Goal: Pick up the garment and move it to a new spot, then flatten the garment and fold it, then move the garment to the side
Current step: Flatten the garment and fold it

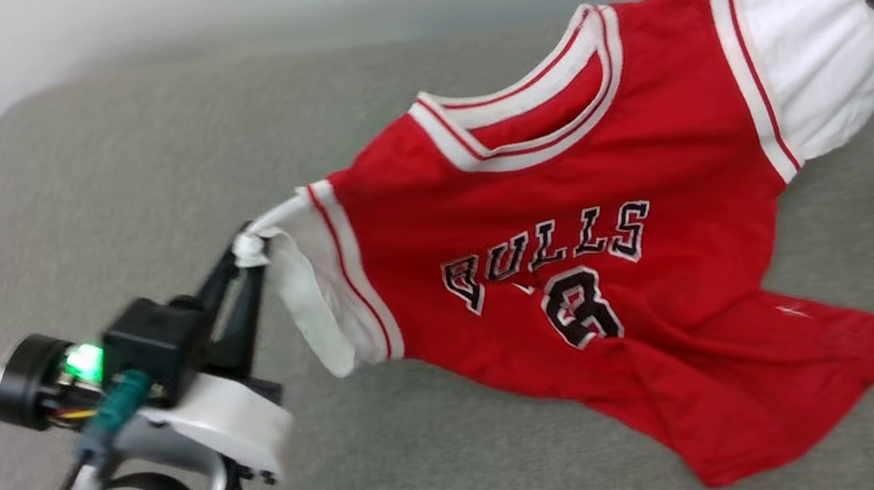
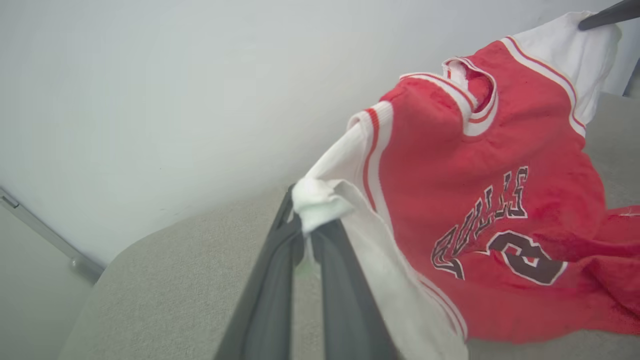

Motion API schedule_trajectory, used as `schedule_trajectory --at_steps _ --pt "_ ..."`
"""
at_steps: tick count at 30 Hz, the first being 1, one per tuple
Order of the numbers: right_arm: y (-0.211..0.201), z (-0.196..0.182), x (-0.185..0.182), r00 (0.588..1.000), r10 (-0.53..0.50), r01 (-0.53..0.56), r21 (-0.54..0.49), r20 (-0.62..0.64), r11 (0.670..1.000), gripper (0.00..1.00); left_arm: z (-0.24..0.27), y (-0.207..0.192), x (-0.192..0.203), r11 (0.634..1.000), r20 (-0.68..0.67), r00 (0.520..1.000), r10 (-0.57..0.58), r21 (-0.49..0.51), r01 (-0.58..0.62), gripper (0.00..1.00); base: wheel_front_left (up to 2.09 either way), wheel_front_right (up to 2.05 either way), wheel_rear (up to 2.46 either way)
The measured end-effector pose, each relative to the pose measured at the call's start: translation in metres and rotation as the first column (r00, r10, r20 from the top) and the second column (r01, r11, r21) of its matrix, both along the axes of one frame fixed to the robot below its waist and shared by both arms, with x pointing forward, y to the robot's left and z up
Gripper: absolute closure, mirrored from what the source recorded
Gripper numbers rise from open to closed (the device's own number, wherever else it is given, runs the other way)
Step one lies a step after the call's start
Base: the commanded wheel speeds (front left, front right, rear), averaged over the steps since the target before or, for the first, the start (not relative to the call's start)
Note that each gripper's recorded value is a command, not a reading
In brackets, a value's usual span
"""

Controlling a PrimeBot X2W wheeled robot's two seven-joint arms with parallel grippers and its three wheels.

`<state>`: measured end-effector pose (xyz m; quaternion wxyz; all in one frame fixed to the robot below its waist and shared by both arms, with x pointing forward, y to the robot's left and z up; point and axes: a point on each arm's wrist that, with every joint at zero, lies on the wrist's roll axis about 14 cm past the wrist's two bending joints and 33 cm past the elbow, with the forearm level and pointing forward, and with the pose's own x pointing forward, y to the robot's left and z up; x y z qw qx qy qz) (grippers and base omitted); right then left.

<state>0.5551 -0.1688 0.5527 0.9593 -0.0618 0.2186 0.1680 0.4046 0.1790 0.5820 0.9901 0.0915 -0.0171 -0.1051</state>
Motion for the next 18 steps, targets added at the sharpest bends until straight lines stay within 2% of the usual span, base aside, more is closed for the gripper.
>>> schedule_trajectory --at_steps 4,9,12,13,18 --pt "-0.021 0.057 -0.022 0.989 -0.015 0.017 -0.016 0.144 1.000 1.00 0.034 -0.001 0.000 1.000 0.072 0.997 -0.027 0.015 0.026 1.00 0.00 0.00 0.00" --pt "-0.043 0.123 -0.057 0.952 -0.033 0.040 -0.019 0.305 0.999 1.00 0.078 -0.003 0.000 0.999 0.162 0.985 -0.055 0.009 0.054 1.00 0.00 0.00 0.00" --pt "-0.052 0.160 -0.079 0.916 -0.044 0.047 0.004 0.398 0.999 1.00 0.108 -0.003 0.000 0.998 0.228 0.971 -0.066 0.002 0.067 1.00 0.00 0.00 0.00" --pt "-0.057 0.181 -0.094 0.889 -0.039 0.053 -0.018 0.457 0.998 1.00 0.126 -0.005 0.000 0.997 0.265 0.961 -0.078 0.007 0.079 1.00 0.00 0.00 0.00" --pt "-0.068 0.219 -0.125 0.830 -0.043 0.073 -0.031 0.556 0.997 1.00 0.167 -0.008 -0.001 0.994 0.355 0.929 -0.103 0.021 0.103 1.00 0.00 0.00 0.00"
